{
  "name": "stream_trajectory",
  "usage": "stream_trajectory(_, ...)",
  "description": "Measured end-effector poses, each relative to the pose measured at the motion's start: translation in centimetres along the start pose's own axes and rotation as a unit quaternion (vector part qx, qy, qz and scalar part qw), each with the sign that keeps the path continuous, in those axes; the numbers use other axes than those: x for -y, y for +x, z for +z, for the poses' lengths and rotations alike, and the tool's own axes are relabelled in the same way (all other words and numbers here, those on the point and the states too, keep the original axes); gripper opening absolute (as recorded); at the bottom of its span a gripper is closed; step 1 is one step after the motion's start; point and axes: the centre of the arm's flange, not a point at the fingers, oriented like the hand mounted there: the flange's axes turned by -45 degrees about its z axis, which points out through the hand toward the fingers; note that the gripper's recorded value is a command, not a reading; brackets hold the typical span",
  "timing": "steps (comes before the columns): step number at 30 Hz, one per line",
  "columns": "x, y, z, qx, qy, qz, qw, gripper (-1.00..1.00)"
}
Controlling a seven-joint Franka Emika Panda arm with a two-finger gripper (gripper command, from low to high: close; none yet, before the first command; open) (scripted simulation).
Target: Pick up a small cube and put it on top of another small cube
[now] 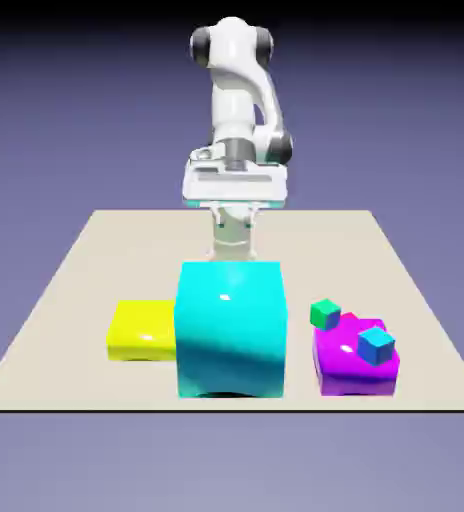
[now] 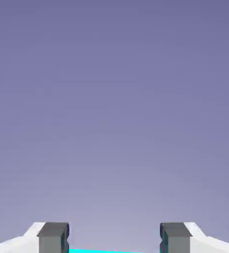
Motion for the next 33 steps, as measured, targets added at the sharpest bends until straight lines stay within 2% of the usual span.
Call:
stream_trajectory(5,9.0,-2.9,4.8,0.094,0.054,-0.121,0.987,0.00)
stream_trajectory(10,18.0,-8.0,7.6,0.181,0.118,-0.236,0.947,0.00)
stream_trajectory(15,26.4,-14.8,8.3,0.258,0.185,-0.346,0.883,0.00)
stream_trajectory(18,29.4,-18.6,8.5,0.282,0.229,-0.456,0.812,0.00)
stream_trajectory(24,30.4,-21.2,9.6,0.265,0.287,-0.622,0.679,0.00)
stream_trajectory(33,30.6,-22.4,10.7,0.177,0.351,-0.802,0.450,0.00)
